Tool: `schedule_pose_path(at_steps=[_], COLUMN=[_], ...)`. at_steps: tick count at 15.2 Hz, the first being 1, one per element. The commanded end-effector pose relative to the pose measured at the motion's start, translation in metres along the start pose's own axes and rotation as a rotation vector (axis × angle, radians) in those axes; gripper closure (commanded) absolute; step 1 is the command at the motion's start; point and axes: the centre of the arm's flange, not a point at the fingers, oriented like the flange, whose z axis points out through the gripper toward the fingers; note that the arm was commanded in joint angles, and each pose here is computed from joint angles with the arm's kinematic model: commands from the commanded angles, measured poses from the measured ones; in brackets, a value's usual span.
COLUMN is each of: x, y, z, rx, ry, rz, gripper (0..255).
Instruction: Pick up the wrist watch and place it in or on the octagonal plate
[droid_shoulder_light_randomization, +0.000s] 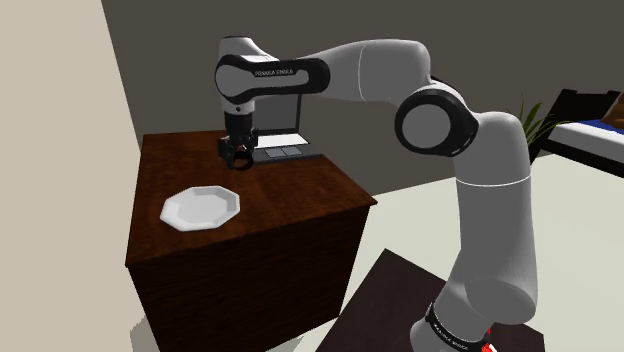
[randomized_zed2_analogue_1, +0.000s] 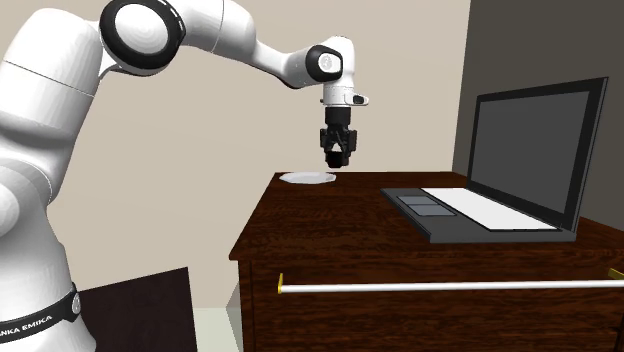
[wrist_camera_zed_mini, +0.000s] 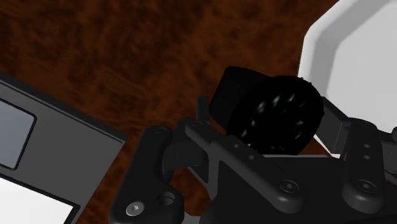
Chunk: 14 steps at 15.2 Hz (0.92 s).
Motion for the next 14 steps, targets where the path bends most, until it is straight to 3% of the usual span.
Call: schedule_pose_path(at_steps=[1, 3, 14], x=[0.000, 0.000, 0.001], y=[-0.001, -0.001, -0.152], z=[-0.012, -0.017, -0.012], rx=[0.000, 0.000, 0.000], ry=[0.000, 0.000, 0.000], rz=[0.000, 0.000, 0.000], gripper=[255, 255, 255])
